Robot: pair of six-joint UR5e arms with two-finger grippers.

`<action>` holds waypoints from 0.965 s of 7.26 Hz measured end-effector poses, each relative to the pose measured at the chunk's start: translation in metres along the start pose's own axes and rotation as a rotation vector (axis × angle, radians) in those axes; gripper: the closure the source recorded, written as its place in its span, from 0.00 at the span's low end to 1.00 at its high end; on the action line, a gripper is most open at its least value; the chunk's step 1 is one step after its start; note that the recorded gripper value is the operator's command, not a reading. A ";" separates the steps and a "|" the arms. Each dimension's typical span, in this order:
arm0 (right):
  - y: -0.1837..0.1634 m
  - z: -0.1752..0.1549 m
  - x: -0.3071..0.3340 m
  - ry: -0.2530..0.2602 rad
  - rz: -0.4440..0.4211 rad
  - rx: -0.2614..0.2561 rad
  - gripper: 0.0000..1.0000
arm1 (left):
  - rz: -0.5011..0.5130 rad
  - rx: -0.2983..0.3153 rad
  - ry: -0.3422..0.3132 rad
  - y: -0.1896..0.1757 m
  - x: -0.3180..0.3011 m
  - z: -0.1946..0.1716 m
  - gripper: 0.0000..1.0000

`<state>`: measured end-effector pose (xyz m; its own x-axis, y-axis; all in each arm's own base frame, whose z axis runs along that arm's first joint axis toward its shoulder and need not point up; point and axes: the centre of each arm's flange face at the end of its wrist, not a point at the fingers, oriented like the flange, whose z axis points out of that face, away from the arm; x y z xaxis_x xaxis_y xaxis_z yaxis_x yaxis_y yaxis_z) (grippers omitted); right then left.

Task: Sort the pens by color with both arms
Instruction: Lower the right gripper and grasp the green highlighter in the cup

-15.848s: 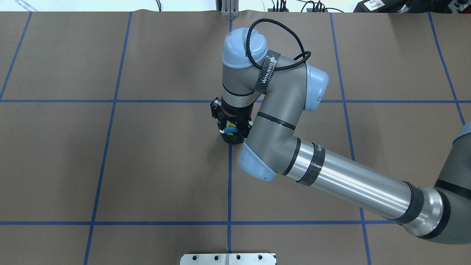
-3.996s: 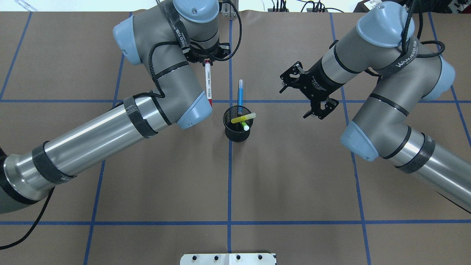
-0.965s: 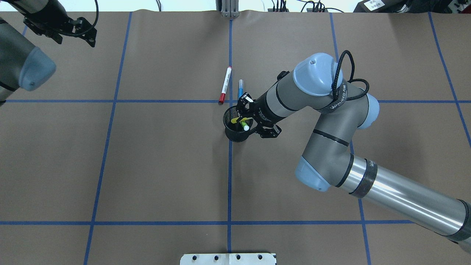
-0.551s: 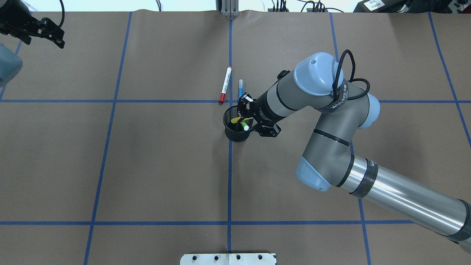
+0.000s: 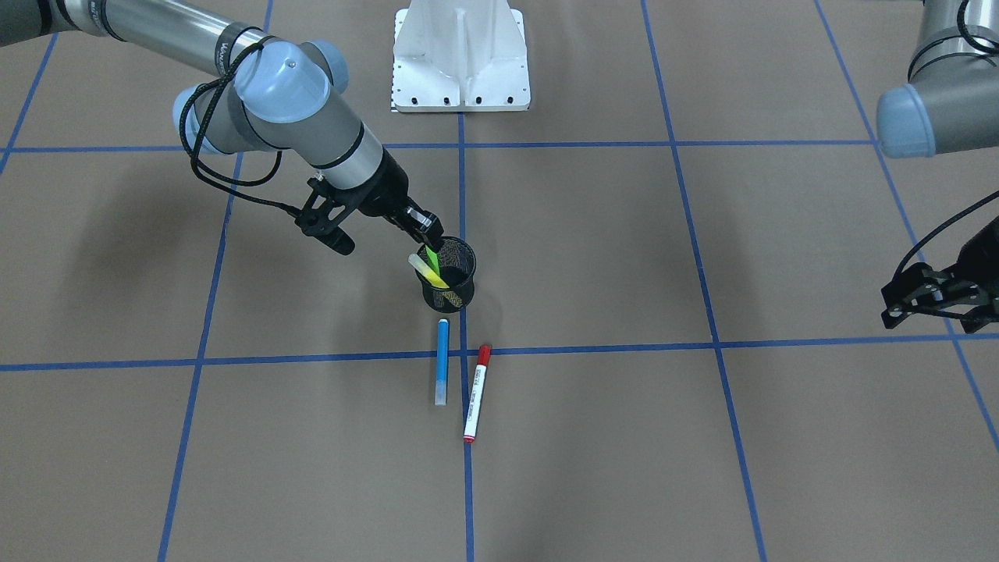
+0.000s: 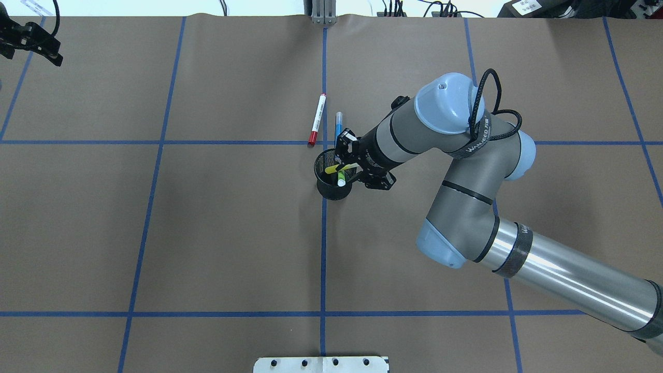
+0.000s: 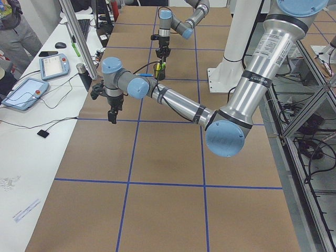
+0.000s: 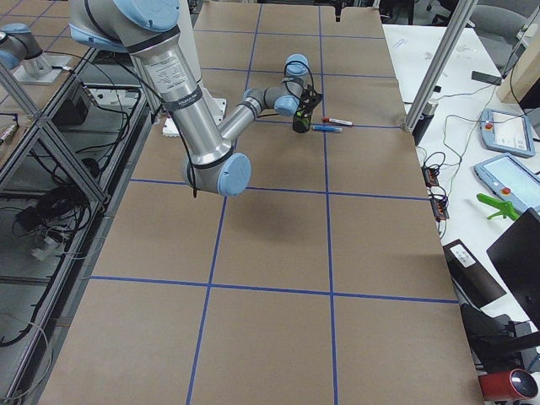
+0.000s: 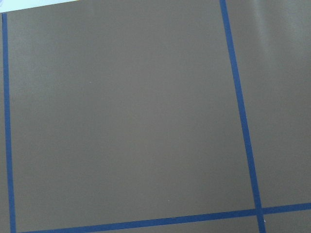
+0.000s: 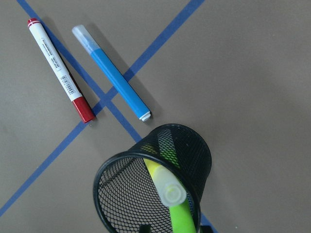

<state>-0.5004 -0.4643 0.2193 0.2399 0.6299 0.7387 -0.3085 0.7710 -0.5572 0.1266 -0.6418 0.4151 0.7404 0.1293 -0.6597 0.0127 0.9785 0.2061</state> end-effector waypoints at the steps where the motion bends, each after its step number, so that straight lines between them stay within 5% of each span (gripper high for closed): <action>1: -0.001 0.000 0.000 -0.001 -0.006 0.004 0.60 | 0.000 0.000 -0.001 0.000 -0.001 0.000 0.01; 2: -0.001 0.000 0.000 -0.001 -0.008 0.005 0.34 | -0.001 -0.001 -0.001 0.000 -0.001 0.000 0.01; 7: 0.009 0.000 -0.006 -0.008 -0.018 -0.007 0.55 | -0.002 -0.002 -0.002 0.000 -0.002 0.000 0.01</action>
<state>-0.5048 -0.4608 0.2100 0.2377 0.6153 0.7516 -0.2978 0.7827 -0.5465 0.1254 -0.6420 0.4165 0.7417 0.1266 -0.6587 0.0134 0.9790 0.2032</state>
